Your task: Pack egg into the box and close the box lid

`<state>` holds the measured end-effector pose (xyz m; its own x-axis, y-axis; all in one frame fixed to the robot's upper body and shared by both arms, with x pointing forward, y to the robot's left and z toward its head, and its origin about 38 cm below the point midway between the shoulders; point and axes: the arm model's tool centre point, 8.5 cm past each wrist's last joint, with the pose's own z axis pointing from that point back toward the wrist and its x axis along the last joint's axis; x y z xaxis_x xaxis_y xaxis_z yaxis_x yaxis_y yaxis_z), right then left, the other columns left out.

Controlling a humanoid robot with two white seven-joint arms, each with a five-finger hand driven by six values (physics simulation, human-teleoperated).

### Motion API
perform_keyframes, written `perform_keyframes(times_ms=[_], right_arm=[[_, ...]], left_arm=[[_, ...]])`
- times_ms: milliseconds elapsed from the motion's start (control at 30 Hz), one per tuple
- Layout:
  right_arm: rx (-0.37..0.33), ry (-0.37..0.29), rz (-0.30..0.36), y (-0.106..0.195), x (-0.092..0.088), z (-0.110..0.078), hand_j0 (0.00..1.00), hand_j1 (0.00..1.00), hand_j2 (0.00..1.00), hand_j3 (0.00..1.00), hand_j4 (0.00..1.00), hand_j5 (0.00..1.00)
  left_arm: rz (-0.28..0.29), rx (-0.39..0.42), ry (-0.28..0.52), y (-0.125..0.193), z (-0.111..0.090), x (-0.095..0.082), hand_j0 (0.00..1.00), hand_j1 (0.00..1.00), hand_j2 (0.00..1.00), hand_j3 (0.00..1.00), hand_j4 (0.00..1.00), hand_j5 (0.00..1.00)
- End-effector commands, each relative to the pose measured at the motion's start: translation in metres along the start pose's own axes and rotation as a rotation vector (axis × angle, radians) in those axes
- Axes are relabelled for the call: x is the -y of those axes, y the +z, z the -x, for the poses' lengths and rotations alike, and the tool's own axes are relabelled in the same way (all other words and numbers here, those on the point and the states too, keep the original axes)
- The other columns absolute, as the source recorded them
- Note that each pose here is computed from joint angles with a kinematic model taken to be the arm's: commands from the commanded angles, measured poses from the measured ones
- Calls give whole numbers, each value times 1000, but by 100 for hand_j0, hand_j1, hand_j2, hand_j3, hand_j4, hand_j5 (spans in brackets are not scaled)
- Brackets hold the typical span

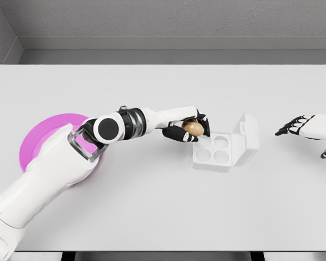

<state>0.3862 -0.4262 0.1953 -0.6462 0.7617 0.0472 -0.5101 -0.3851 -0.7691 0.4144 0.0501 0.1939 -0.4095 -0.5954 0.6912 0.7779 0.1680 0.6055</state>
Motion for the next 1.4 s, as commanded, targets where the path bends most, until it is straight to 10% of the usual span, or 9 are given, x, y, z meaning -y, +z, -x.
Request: perform_keyframes(times_ms=[0,1367], right_arm=[[-4,-3,1,2,0,1,100,100,100,100,100,100],[-2,-5,-2,1,0,1,100,100,100,100,100,100]], left_arm=[[-1,-14,12,1,-1,0,46,46,46,46,46,46],[6,-73,25,-9,-17,20,56,56,56,56,56,56]])
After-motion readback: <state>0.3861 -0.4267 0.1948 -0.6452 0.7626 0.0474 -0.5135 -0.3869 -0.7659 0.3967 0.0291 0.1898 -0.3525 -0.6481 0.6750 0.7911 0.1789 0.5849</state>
